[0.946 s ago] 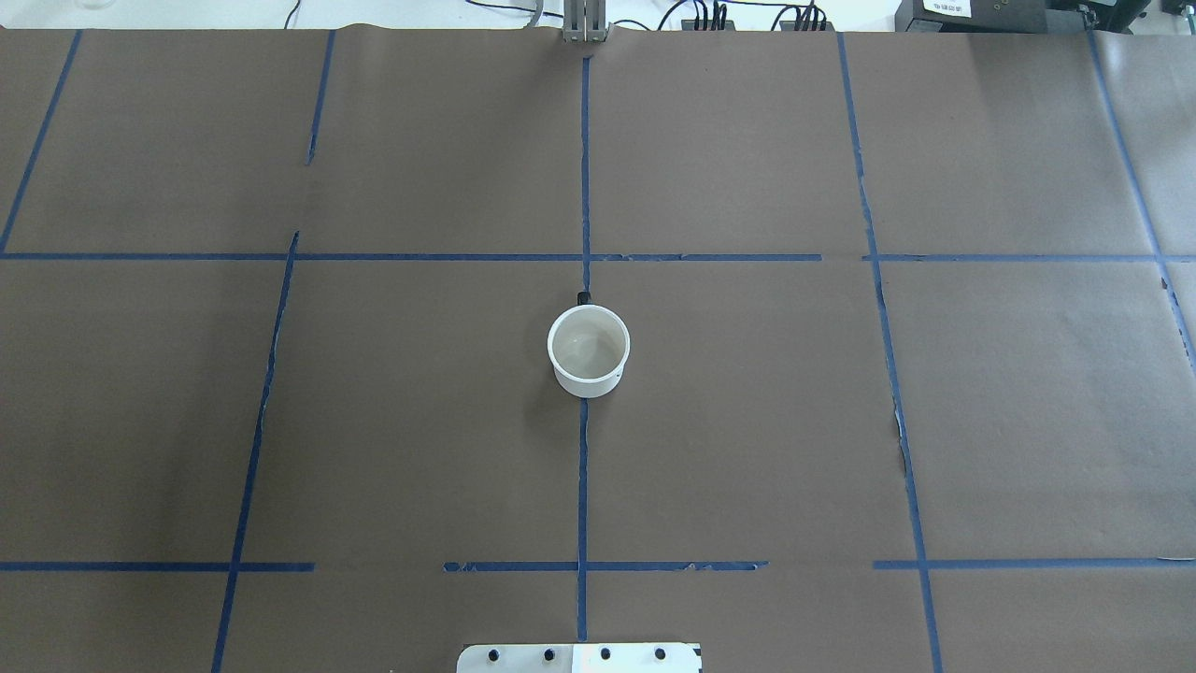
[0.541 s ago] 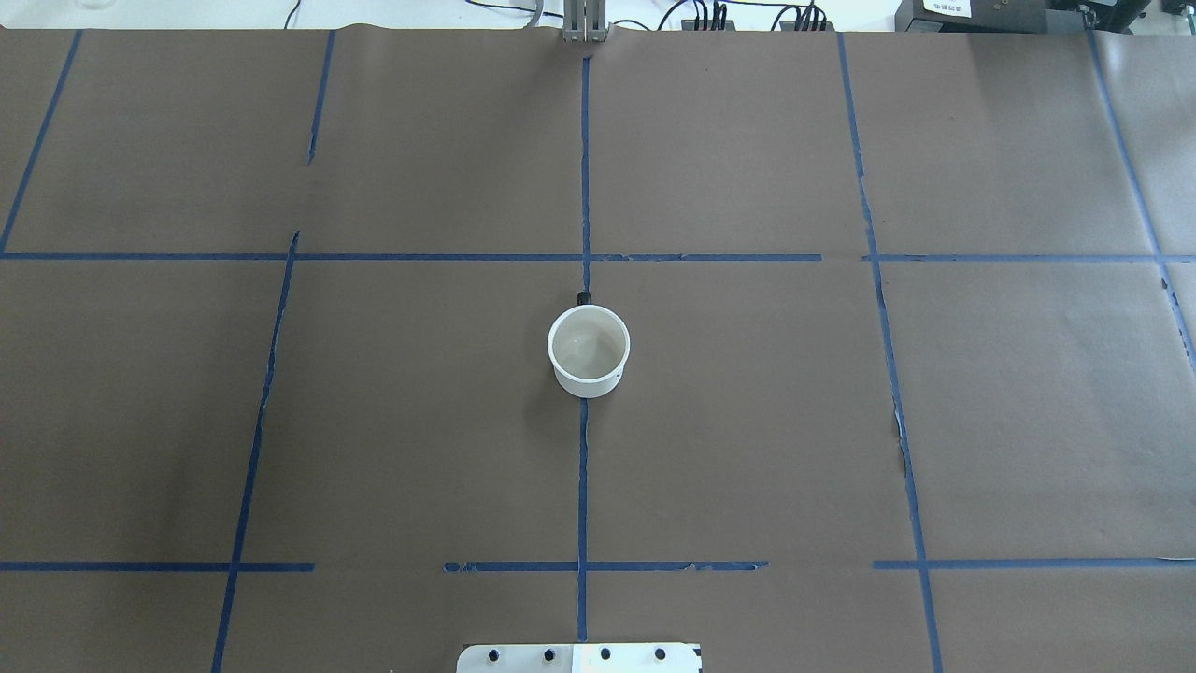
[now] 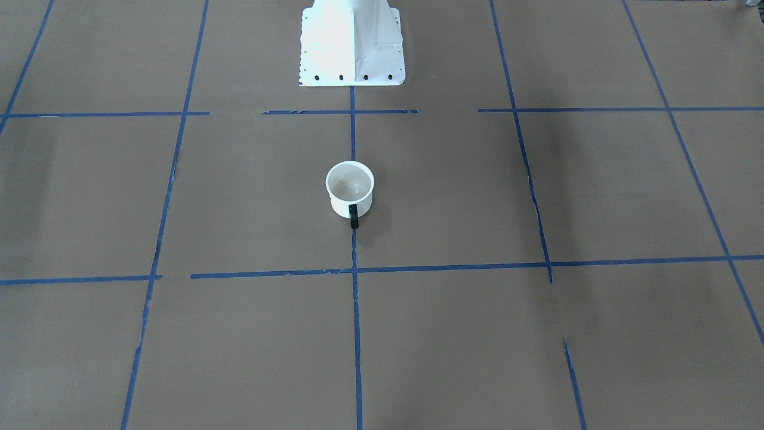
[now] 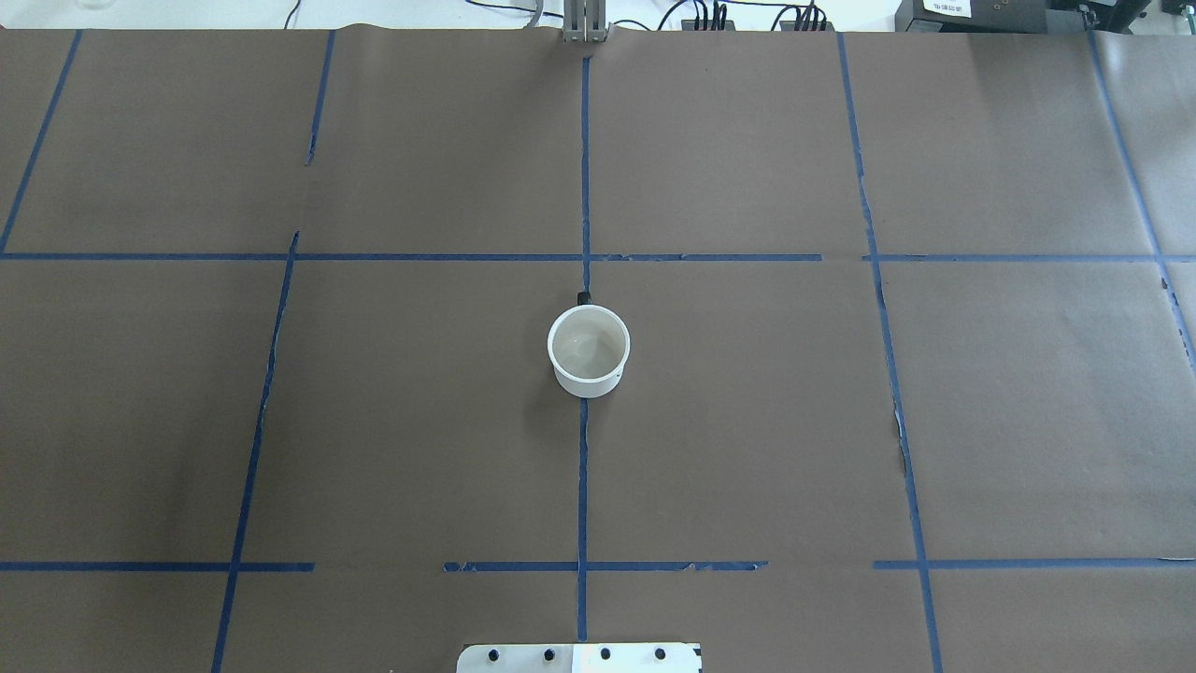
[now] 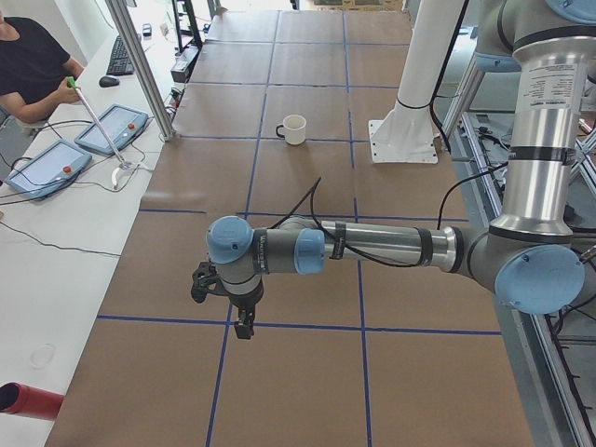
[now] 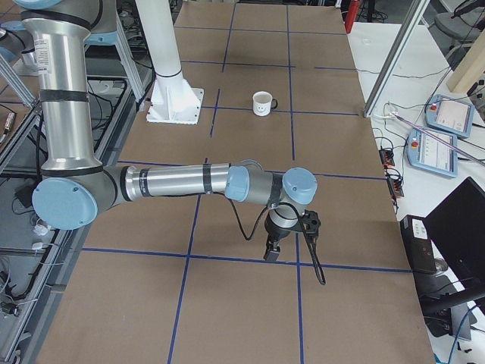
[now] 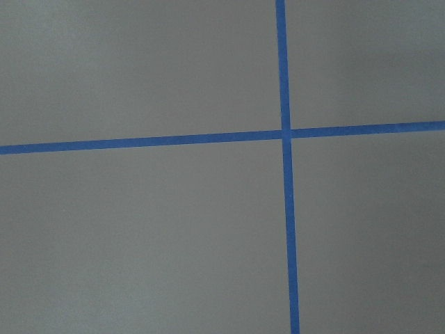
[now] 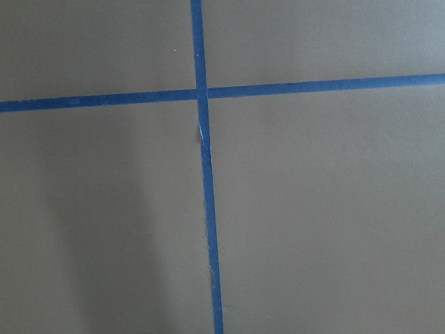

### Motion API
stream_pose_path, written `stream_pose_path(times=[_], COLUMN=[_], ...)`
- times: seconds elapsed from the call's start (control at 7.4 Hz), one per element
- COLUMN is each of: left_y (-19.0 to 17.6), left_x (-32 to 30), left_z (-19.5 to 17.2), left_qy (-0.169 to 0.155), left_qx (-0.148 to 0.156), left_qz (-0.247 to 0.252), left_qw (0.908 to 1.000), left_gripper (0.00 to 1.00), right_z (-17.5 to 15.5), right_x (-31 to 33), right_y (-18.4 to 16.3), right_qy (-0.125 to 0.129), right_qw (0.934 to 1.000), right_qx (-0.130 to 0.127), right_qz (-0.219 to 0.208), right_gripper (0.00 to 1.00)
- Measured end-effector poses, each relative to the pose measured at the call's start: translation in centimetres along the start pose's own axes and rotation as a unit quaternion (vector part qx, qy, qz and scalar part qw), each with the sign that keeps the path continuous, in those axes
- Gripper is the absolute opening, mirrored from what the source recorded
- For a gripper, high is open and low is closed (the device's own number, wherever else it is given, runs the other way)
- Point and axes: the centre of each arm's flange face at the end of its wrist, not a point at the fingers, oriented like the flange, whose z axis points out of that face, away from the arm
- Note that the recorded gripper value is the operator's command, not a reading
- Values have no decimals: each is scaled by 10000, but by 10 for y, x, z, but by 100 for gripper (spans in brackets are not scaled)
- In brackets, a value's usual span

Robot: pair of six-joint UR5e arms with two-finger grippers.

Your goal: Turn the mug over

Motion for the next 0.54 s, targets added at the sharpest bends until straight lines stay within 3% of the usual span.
stream_pose_path(times=[0.54], left_y=[-2], left_x=[3], left_z=[-3], left_qy=[-3], left_qx=[31], left_qz=[29], left_qw=[10000], left_gripper=[100], right_z=[0], right_x=[0], right_y=[0], right_qy=[0], right_qw=[10000], right_qx=[0], right_qz=[0], right_gripper=[100])
